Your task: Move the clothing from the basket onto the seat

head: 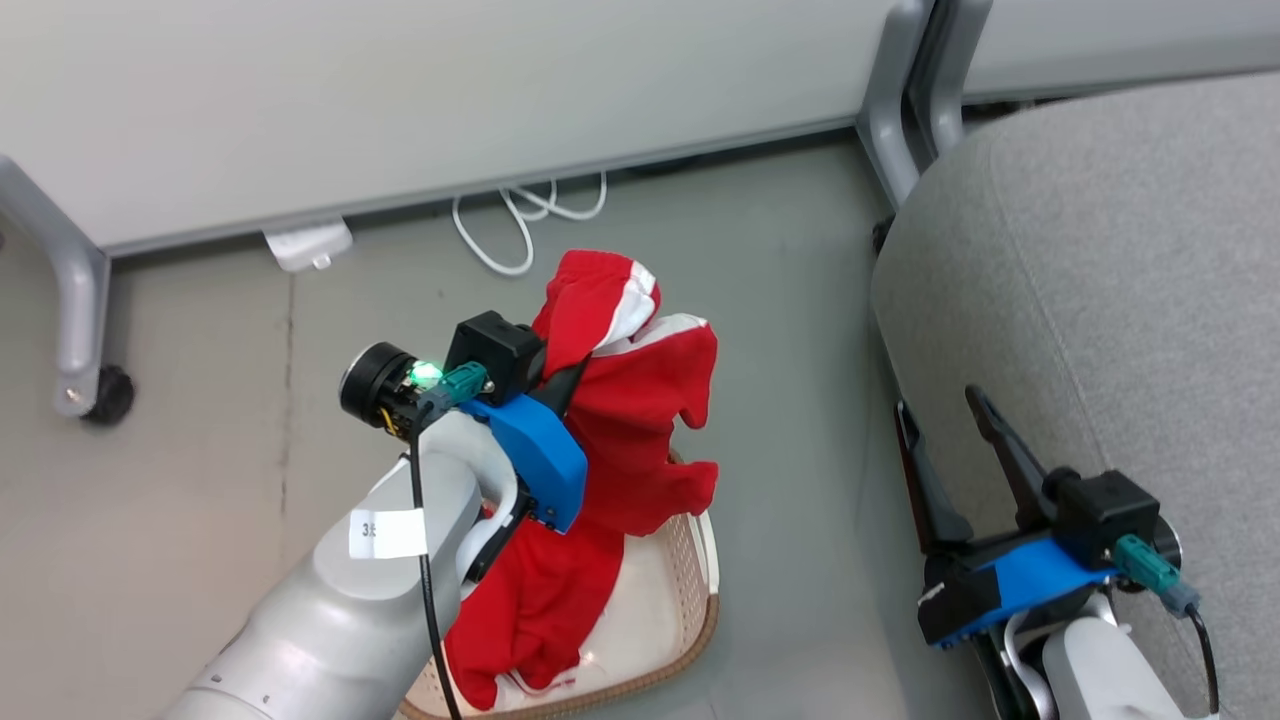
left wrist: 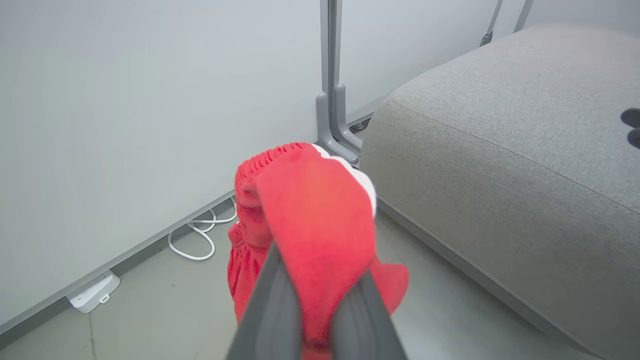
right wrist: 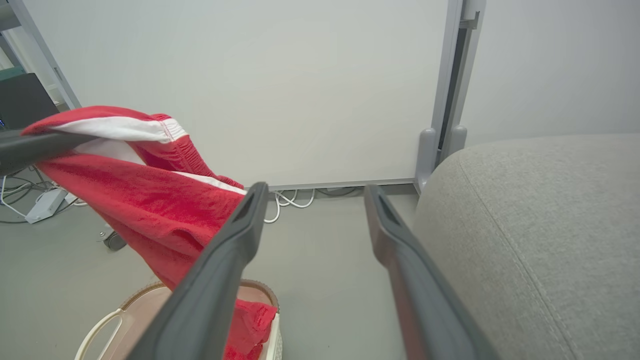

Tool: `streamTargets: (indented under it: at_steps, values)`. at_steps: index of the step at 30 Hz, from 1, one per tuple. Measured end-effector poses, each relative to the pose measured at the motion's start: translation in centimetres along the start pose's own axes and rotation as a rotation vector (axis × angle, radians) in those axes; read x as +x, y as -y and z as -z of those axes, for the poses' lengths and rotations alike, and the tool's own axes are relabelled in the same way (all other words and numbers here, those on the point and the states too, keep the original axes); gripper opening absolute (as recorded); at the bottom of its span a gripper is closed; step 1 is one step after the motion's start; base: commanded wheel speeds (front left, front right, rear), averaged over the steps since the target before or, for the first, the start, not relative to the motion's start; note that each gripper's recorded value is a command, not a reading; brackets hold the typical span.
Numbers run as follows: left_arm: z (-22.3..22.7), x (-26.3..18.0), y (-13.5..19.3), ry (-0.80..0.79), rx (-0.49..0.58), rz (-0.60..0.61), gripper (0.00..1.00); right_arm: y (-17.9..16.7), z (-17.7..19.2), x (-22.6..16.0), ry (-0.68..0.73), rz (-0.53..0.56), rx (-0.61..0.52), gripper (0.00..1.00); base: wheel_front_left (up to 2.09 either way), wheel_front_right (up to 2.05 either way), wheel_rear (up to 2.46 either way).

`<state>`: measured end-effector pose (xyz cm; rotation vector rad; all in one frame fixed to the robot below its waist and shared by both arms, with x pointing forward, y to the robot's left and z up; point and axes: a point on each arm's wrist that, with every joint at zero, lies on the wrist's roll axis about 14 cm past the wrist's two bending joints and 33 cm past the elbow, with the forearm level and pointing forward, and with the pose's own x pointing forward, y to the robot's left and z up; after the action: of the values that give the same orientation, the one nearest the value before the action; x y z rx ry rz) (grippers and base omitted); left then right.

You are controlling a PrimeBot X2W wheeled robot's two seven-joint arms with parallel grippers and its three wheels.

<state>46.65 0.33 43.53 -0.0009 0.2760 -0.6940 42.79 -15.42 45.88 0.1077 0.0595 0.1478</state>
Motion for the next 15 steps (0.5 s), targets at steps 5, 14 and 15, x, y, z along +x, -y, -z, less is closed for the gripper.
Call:
streamTargets:
  at_steps: [5,14,15]
  values:
    - [-4.2,-1.2,1.4,0.101,0.060,0.010,0.00,-0.4,-1.1,-1.8,0.025,-0.004,-0.004,1.00,0.00,0.00,0.00]
    - [-10.9,-3.3,4.1,0.261,0.150,0.029,0.00,-0.9,-2.3,-4.6,0.060,-0.003,-0.008,1.00,0.00,0.00,0.00]
    - [-11.4,-3.5,4.4,0.274,0.158,0.031,0.00,-0.9,-2.4,-4.8,0.063,-0.004,-0.009,1.00,0.00,0.00,0.00]
